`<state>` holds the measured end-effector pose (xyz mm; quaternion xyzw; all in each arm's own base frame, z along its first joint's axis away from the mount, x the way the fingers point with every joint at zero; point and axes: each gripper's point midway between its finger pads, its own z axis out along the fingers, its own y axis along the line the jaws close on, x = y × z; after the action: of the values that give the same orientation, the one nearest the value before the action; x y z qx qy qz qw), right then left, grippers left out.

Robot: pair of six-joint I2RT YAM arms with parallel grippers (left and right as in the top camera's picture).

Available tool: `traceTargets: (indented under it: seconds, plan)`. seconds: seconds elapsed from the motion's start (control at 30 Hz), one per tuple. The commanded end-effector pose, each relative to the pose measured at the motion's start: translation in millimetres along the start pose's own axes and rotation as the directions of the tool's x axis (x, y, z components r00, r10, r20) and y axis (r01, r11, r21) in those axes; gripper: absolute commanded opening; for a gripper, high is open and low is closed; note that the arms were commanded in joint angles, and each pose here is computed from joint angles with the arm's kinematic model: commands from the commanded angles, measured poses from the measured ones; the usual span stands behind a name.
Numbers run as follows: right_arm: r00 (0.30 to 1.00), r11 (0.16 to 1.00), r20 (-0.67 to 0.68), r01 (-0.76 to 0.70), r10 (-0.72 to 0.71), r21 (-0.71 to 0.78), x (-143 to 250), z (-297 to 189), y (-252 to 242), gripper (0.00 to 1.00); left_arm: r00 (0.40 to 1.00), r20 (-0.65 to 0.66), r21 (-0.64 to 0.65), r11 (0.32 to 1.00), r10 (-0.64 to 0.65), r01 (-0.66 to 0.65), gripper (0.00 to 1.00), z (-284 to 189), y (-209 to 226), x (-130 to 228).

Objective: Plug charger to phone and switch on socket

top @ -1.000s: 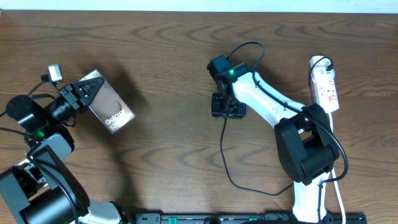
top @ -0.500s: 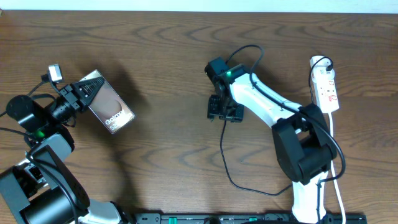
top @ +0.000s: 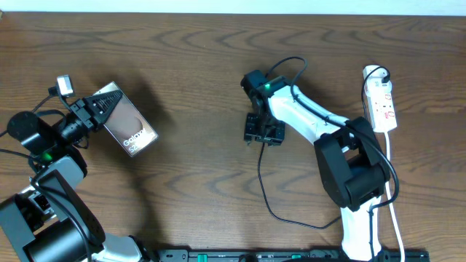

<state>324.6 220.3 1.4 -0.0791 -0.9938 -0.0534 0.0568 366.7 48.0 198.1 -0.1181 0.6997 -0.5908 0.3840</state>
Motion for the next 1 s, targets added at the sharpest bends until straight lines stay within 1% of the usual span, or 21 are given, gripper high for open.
traceTargets:
  seconds: [0.0,0.07,0.1,0.13,0.27,0.33,0.43,0.5,0.6,0.77,0.97]
  plan:
    - [0.998,1.0,-0.065,0.013,-0.013,-0.001,-1,15,-14,0.55,1.0,-0.011,0.008,1.0,0.011,-0.011,0.08,-1,-4,2]
    - [0.997,1.0,-0.078,0.014,-0.014,0.003,-1,17,-18,0.54,1.0,-0.011,0.008,1.0,0.011,-0.011,0.07,-1,-4,2]
    - [0.996,1.0,-0.084,0.016,-0.015,0.006,-1,18,-21,0.49,1.0,-0.011,0.008,1.0,0.011,-0.011,0.07,-1,-4,2]
    - [0.996,1.0,-0.088,0.022,-0.021,0.008,-1,18,-22,0.46,1.0,-0.011,0.008,1.0,0.011,-0.011,0.08,-1,-4,2]
    - [0.994,0.999,-0.105,0.044,-0.042,0.017,2,20,-26,0.45,1.0,-0.011,0.008,1.0,0.012,-0.012,0.07,-1,-4,2]
    - [0.993,0.999,-0.108,0.05,-0.047,0.018,2,20,-26,0.4,1.0,-0.011,0.008,1.0,0.012,-0.012,0.07,-1,-4,2]
    - [0.993,0.999,-0.112,0.049,-0.046,0.02,3,21,-27,0.35,1.0,-0.011,0.008,1.0,0.011,-0.011,0.08,-1,-4,2]
    - [0.992,0.999,-0.116,0.048,-0.045,0.023,3,23,-27,0.29,1.0,-0.011,0.008,1.0,0.011,-0.011,0.08,-1,-4,2]
    - [0.991,0.998,-0.126,0.047,-0.043,0.029,4,28,-28,0.24,1.0,-0.011,0.008,1.0,0.011,-0.011,0.07,-1,-4,2]
    - [0.989,0.998,-0.146,0.039,-0.032,0.041,5,40,-31,0.19,1.0,-0.011,0.008,1.0,0.011,-0.011,0.07,-1,-4,2]
    - [0.99,0.999,-0.14,0.023,-0.017,0.04,-1,53,-30,0.19,1.0,-0.011,0.008,1.0,0.012,-0.012,0.08,-1,-4,2]
